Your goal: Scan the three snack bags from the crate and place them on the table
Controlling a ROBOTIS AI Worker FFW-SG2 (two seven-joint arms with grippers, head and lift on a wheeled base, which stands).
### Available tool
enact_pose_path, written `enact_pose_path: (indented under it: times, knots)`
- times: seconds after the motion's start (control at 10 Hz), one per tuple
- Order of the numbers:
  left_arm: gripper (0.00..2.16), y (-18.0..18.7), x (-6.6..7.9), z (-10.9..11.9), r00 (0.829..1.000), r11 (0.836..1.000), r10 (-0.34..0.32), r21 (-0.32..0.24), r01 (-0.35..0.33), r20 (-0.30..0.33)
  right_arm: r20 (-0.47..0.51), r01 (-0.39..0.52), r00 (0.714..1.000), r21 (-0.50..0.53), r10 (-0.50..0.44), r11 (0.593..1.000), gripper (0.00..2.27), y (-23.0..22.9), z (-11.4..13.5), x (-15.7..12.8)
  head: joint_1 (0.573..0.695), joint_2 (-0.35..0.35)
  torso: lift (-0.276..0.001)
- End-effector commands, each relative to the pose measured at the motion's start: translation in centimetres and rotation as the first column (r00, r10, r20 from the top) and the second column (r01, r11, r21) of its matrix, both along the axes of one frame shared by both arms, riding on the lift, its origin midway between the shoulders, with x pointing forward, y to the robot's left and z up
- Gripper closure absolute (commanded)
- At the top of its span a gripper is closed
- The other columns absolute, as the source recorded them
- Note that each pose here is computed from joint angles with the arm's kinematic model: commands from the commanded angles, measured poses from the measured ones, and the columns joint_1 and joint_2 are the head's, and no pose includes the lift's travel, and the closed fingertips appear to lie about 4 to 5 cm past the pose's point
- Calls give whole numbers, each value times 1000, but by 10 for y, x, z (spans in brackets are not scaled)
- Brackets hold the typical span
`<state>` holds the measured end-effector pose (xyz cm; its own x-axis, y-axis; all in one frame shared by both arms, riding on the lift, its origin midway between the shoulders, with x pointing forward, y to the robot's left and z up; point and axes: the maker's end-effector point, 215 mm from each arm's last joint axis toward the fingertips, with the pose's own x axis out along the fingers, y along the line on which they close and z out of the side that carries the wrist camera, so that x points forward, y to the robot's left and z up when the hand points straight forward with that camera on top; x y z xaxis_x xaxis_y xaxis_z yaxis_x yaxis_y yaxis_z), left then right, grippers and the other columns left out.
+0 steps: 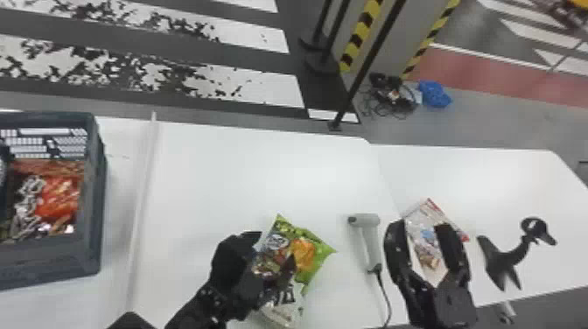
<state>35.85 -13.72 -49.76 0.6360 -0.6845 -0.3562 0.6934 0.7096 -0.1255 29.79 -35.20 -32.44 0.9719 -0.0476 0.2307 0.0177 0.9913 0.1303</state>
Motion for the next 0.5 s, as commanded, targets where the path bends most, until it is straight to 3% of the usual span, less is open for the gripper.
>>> enact_pose_path:
  times: [0.0, 0.1, 0.2, 0.3, 0.4]
  knots:
    - [66, 35, 12, 39, 993, 993, 98, -70, -94, 71, -7, -18, 1000, -10, 18, 1000, 124, 3, -4, -2, 695, -350, -37]
    - [66, 77, 27, 62, 970, 978, 199, -90, -187, 138, -18, -34, 999, -13, 33, 999, 124, 6, -8, -2, 695, -350, -37]
    - [66, 128, 43, 89, 931, 945, 312, -158, -285, 191, -24, -41, 999, -14, 41, 999, 124, 7, -11, -1, 695, -350, -37]
    - [66, 178, 53, 114, 873, 901, 421, -222, -372, 248, -37, -58, 998, -13, 57, 998, 124, 11, -18, 0, 695, -350, -37]
    - [66, 228, 58, 125, 823, 857, 507, -257, -447, 257, -50, -72, 996, -7, 72, 997, 124, 19, -25, 0, 695, -350, -37]
